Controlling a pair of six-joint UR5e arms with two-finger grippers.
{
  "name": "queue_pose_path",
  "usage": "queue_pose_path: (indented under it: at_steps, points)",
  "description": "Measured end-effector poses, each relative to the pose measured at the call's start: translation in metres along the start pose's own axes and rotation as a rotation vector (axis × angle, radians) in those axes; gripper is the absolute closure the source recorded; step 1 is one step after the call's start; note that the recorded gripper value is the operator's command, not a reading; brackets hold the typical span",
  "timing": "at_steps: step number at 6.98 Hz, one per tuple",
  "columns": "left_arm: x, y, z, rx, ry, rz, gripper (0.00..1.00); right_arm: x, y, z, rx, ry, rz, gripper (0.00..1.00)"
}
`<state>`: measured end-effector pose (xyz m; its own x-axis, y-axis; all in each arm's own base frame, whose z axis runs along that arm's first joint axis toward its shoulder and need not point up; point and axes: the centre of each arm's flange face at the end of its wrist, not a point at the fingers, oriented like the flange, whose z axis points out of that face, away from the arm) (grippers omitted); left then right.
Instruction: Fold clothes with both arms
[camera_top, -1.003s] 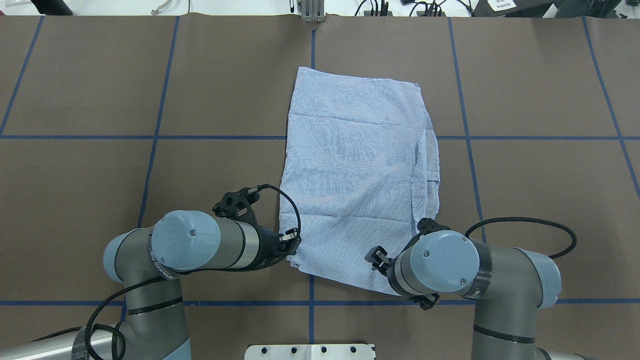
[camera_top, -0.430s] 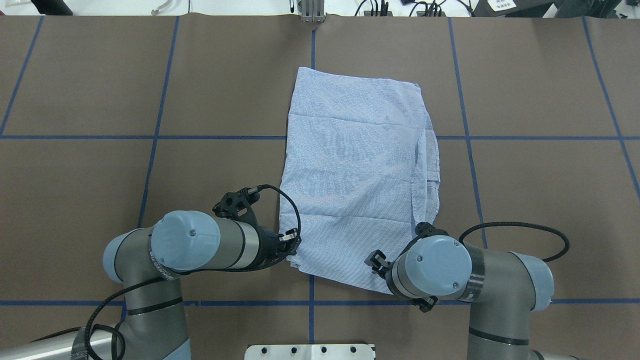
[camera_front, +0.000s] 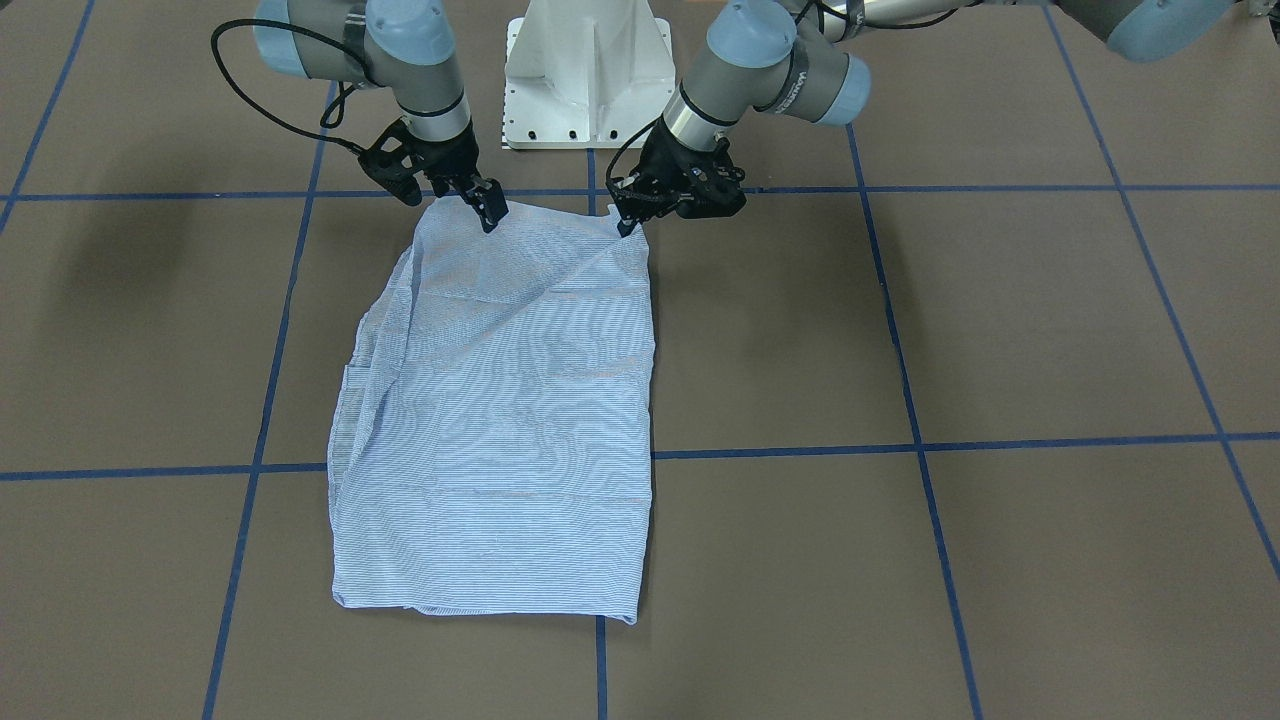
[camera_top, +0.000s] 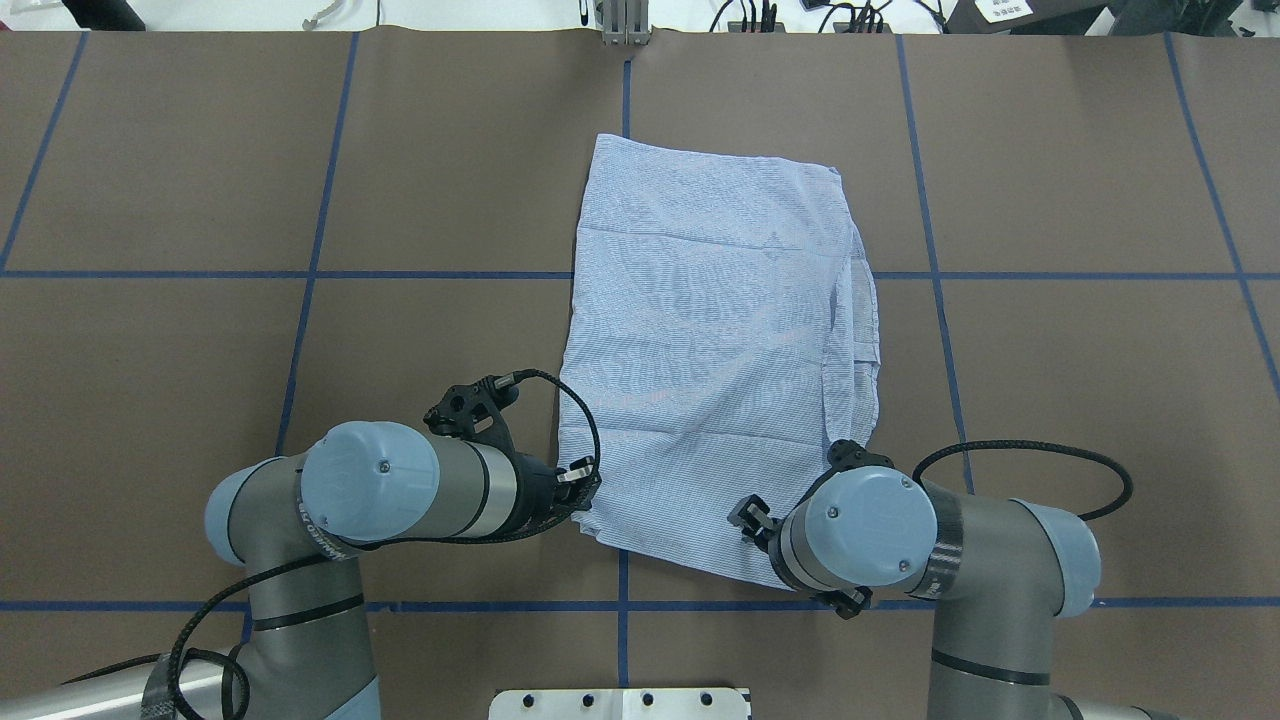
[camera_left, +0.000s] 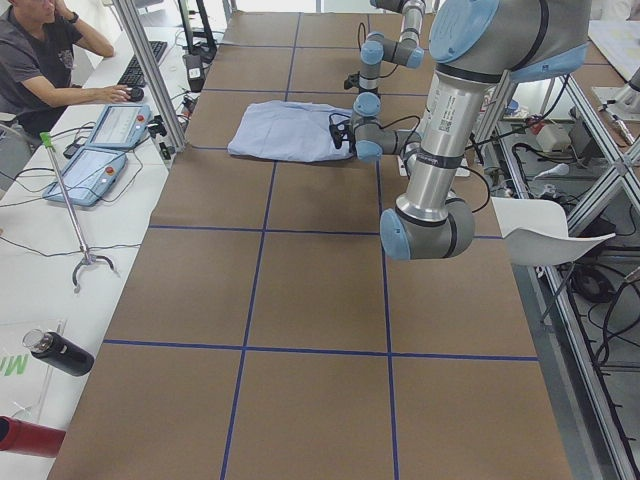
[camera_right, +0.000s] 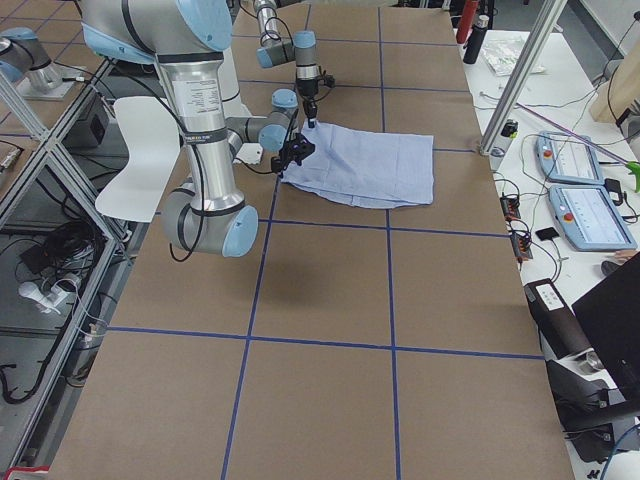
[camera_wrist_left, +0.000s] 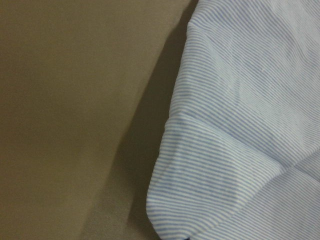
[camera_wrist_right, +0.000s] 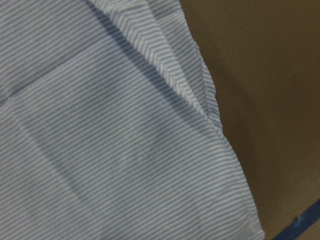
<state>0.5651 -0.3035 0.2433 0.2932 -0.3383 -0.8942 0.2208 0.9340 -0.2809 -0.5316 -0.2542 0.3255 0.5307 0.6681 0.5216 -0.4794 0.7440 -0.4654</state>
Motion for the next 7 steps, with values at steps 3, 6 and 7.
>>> queue_pose_path:
  at_steps: [3, 6, 7]
  points:
    - [-0.001, 0.0, 0.0, 0.0, -0.001, 0.0, 1.0, -0.003, 0.001, -0.001, -0.001, -0.003, 0.001, 0.78]
    - [-0.001, -0.001, -0.001, 0.002, 0.0, -0.001, 1.0, -0.015, 0.003, -0.008, -0.008, -0.023, 0.006, 0.99]
    - [-0.001, -0.001, -0.001, 0.002, 0.0, -0.001, 1.0, -0.017, 0.003, -0.008, -0.007, -0.023, 0.008, 0.65]
